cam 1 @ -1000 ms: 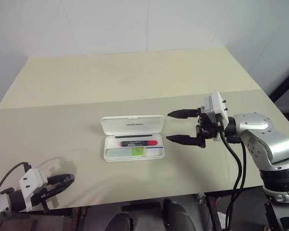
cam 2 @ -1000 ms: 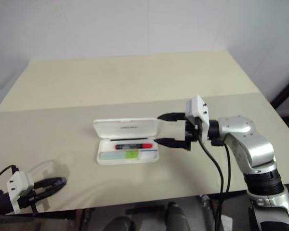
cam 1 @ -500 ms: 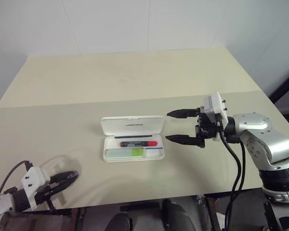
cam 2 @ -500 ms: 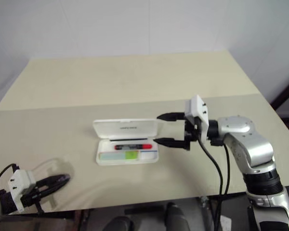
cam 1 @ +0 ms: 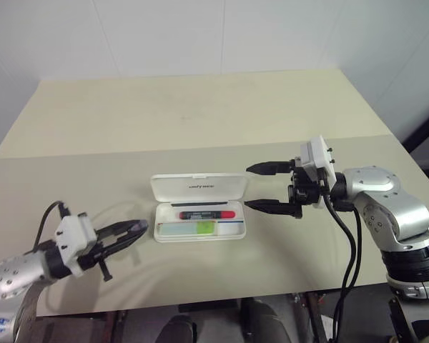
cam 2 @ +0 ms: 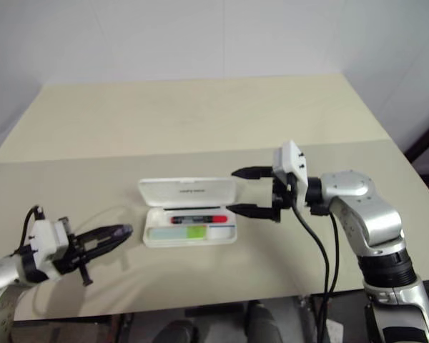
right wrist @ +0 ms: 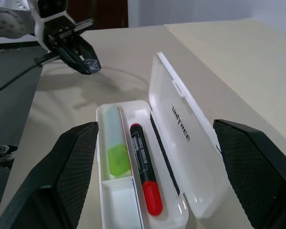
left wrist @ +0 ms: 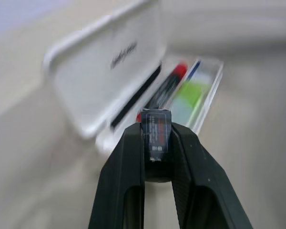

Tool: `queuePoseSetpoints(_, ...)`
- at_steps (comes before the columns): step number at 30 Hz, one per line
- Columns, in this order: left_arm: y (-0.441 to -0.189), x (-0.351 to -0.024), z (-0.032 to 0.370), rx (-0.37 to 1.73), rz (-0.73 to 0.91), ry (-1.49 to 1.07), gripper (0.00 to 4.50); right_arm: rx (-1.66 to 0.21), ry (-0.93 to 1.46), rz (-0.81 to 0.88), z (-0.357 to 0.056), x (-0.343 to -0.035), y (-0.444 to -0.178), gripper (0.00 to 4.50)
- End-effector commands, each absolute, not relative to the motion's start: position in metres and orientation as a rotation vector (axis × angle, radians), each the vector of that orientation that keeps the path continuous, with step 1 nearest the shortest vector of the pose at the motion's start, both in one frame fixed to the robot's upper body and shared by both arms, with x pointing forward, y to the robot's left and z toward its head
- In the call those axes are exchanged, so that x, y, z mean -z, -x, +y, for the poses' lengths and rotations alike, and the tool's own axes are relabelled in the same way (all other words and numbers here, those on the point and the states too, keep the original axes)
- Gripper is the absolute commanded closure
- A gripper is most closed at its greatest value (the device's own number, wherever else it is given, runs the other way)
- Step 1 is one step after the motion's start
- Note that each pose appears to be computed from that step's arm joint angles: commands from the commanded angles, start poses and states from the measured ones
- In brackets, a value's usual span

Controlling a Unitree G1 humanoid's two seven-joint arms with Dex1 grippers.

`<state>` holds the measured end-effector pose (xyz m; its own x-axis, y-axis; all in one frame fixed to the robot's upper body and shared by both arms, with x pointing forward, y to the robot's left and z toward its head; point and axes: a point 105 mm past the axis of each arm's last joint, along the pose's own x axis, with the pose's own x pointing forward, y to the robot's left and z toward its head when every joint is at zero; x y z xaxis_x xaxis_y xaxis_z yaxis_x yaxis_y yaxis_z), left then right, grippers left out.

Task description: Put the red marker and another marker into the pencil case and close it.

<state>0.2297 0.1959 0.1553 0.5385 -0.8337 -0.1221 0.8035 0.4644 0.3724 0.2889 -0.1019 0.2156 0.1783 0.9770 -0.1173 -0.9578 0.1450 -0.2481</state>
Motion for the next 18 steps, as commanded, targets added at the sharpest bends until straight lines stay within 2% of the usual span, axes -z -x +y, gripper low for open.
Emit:
queuePoseSetpoints(1, -0.237, -0.160, 0.179, 1.111, -0.082, -0.449, 4.13, -1.382, 0.345, -0.105, -0.110, -0.225, -0.289, 0.41)
queuePoseSetpoints(10, -0.263, -0.166, 0.150, 1.269, -0.105, -0.486, 4.13, -1.314, 0.418, -0.038, -0.141, -0.221, -0.282, 0.41)
queuePoseSetpoints(18, -0.271, -0.155, 0.126, 1.358, -0.078, -0.497, 4.13, -1.266, 0.430, 0.012, -0.155, -0.213, -0.268, 0.41)
